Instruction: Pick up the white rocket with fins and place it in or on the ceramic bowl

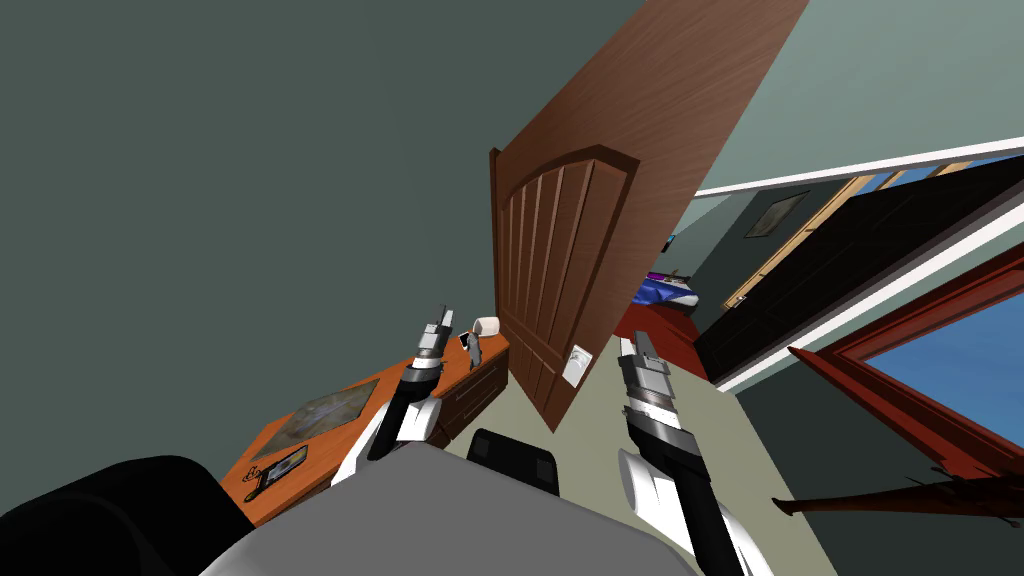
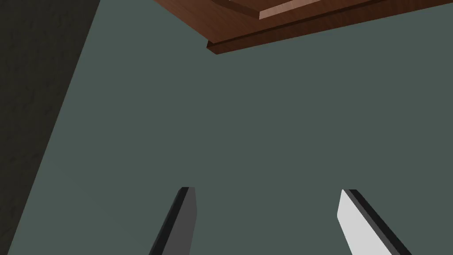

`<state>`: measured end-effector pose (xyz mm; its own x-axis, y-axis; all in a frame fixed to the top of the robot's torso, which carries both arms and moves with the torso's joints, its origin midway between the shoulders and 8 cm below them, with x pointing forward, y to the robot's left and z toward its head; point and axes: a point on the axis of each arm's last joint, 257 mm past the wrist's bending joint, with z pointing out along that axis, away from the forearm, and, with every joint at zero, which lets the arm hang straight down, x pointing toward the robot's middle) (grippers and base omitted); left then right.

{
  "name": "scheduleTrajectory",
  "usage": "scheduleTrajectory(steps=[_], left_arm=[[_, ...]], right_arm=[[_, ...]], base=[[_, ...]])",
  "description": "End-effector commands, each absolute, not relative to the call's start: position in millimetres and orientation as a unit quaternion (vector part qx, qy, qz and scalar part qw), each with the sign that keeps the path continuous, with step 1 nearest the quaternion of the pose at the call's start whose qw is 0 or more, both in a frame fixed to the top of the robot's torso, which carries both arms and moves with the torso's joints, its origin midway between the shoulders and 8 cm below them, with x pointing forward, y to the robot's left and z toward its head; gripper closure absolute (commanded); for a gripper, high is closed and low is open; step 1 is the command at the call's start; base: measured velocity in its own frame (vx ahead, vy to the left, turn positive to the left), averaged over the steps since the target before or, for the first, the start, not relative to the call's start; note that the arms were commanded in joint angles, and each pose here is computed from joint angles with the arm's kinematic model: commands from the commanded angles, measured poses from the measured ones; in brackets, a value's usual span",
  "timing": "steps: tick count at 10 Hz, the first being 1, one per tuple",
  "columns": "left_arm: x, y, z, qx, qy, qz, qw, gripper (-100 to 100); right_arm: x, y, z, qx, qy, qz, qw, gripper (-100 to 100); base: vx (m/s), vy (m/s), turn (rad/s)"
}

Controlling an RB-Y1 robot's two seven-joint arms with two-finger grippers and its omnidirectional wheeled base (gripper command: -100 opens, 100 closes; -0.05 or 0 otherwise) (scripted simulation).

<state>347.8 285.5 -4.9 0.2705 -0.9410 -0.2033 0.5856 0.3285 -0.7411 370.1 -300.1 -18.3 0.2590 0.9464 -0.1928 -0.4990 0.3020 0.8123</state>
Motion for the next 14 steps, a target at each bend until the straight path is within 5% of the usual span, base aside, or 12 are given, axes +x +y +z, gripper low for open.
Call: scheduleTrajectory(steps=[1, 14], left_arm=[[350.7, 281.8, -7.1, -0.261, 0.337, -0.507, 0.749, -100], [412.1, 255.6, -67.1, -0.127, 0.449, -0.402, 0.788, -100]], right_arm=[[370.1, -300.1, -18.3, 0.319, 0.351, 0.497, 0.727, 0], [370.2, -300.1, -18.3, 0.319, 0.351, 0.497, 0.727, 0]], base=[[-0.015, 0.003, 0.002], [-0.071, 0.036, 0.008]])
